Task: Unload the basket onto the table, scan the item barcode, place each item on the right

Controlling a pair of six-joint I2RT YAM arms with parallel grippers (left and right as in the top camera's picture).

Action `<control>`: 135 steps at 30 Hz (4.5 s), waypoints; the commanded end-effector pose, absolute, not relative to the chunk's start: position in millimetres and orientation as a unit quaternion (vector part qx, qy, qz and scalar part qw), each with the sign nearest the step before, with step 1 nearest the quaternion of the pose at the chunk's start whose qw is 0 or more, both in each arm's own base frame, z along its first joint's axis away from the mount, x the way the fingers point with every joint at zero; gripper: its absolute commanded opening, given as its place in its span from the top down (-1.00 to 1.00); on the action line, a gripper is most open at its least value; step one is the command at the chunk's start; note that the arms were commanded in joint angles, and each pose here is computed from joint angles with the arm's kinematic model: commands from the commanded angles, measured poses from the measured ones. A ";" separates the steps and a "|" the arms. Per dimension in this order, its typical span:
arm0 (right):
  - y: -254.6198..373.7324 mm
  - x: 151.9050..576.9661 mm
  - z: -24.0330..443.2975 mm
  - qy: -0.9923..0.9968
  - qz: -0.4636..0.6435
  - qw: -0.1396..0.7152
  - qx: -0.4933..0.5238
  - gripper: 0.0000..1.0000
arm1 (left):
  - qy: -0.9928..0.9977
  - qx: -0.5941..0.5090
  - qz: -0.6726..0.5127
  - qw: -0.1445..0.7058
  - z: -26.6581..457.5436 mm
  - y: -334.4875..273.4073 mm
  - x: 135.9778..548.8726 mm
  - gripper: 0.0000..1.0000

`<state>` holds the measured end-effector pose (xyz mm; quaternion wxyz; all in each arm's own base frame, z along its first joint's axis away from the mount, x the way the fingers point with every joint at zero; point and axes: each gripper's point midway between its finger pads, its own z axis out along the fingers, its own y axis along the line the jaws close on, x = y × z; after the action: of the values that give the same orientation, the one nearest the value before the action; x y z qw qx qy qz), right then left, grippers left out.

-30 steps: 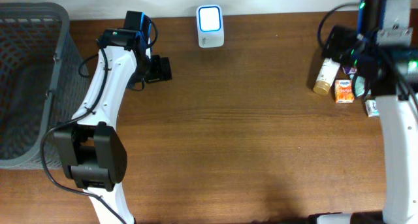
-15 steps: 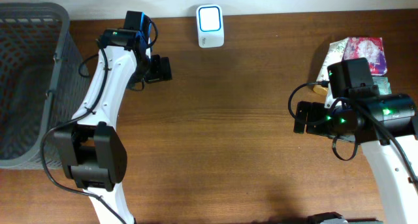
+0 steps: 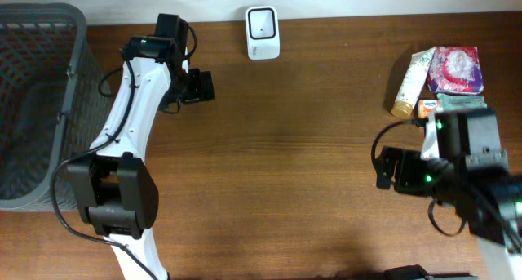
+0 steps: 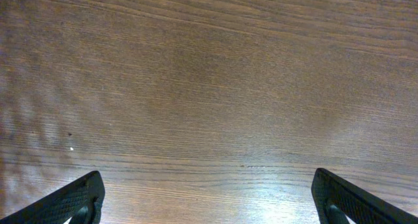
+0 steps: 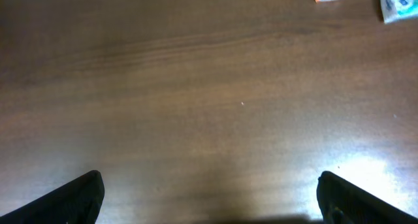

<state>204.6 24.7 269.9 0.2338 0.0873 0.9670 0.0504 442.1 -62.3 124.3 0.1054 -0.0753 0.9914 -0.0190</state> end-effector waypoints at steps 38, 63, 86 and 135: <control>-8.7 245.7 157.2 0.730 0.013 0.681 0.060 -0.97 | 0.991 -0.073 -0.017 0.114 130.3 -60.1 442.7 -0.98; -6.5 245.9 157.1 0.730 0.016 0.681 0.055 -0.97 | 0.991 -0.072 -0.017 0.114 130.3 -61.0 442.6 -0.98; -6.5 245.9 157.1 0.730 0.016 0.681 0.055 -0.97 | 0.981 -0.052 -0.025 0.183 178.8 -58.0 430.4 -0.98; -6.5 245.9 157.1 0.730 0.016 0.681 0.055 -0.97 | 0.732 -0.039 0.006 0.680 157.2 9.5 245.6 -0.98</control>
<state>245.9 -4.9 160.9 0.6829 0.0527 0.7284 0.0187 245.6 12.7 159.0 0.6806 -0.0505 0.7308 0.0091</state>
